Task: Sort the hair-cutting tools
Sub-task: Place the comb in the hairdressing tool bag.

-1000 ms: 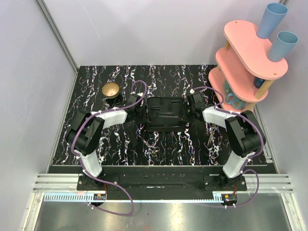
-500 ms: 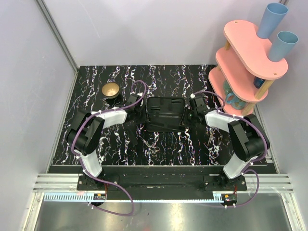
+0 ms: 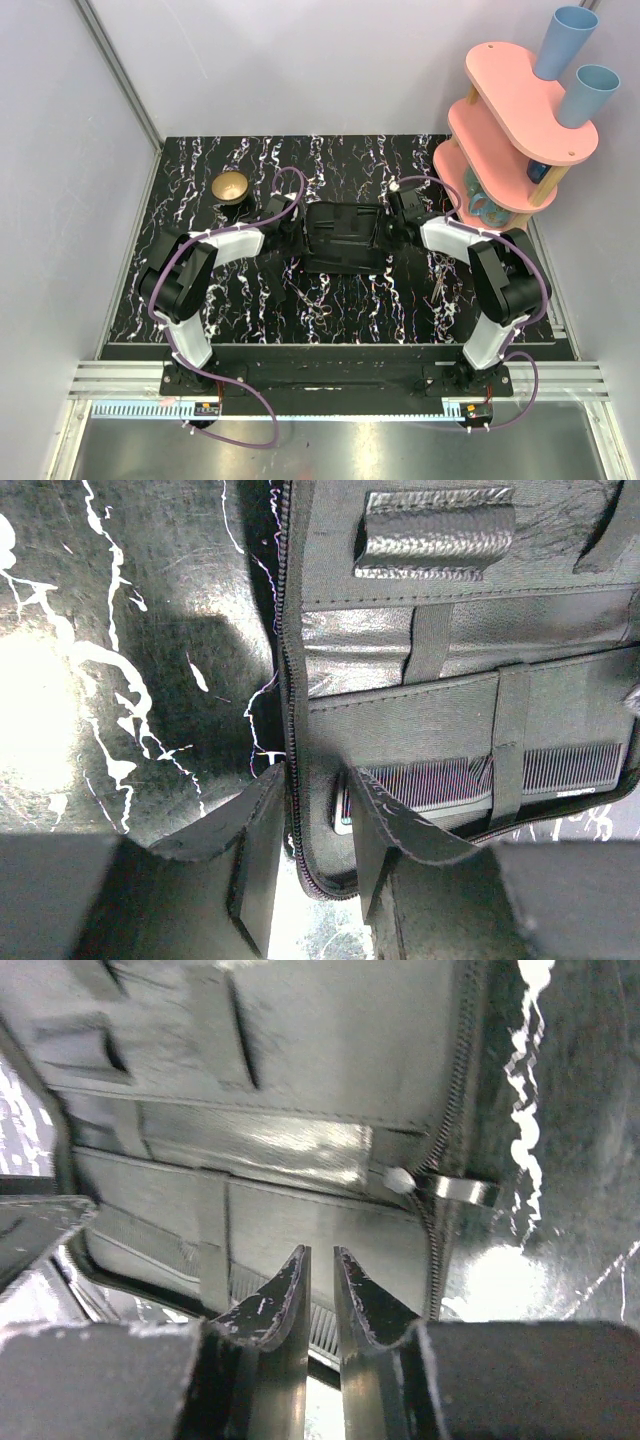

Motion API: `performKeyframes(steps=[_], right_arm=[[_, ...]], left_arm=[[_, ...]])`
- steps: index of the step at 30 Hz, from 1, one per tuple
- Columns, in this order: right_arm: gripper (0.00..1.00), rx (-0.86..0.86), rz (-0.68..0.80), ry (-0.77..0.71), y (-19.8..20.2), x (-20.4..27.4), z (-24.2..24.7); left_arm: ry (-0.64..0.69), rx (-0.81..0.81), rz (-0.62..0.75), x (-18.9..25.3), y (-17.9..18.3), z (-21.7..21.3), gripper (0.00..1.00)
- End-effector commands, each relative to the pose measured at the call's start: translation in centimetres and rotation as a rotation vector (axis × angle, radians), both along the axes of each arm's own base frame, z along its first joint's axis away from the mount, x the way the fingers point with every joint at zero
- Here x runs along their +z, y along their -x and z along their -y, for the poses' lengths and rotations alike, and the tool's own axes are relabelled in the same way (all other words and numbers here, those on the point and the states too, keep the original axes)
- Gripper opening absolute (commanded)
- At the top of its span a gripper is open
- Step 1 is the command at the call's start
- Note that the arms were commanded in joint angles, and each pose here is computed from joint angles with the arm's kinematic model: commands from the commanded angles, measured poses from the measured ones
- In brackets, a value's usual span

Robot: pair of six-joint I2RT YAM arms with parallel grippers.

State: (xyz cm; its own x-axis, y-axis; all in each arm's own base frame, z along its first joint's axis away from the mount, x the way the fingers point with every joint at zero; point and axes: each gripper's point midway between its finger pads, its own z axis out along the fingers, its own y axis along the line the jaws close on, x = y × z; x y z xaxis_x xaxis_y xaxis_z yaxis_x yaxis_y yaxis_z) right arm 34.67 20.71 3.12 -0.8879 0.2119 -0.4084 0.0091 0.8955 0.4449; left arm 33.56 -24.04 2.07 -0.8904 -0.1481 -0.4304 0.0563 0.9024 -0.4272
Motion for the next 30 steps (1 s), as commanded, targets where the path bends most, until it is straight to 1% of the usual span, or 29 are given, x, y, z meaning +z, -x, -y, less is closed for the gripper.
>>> performKeyframes(steps=[1,2,6,11,16,20,25,30], right_arm=[[0.24,0.064,0.136,-0.062,-2.9,4.0,-2.4],[0.24,0.077,0.161,-0.078,-3.4,5.1,-3.1],[0.26,0.131,0.178,-0.107,-3.6,6.0,-5.4],[0.27,0.211,0.139,-0.130,-2.8,4.8,-8.4],[0.27,0.270,0.062,-0.132,-0.9,2.1,-10.5],[0.27,0.282,0.010,-0.132,0.5,0.4,-11.0],[0.25,0.292,-0.032,-0.134,2.7,-0.4,-10.6],[0.25,0.275,-0.025,-0.112,3.0,-0.5,-9.9]], left_arm=[[-0.104,-0.011,-0.119,-3.0,3.4,-1.9,0.36],[-0.106,-0.008,-0.118,-3.0,3.3,-2.0,0.36],[-0.100,-0.011,-0.116,-2.9,3.2,-1.8,0.36],[-0.101,-0.011,-0.115,-2.8,3.2,-1.9,0.36],[-0.103,-0.008,-0.108,-2.6,3.4,-2.0,0.31],[-0.119,0.009,-0.095,-2.4,3.3,-2.5,0.30],[-0.129,0.024,-0.068,-1.6,2.7,-2.7,0.30],[-0.137,0.038,-0.045,-0.9,2.1,-2.9,0.31]])
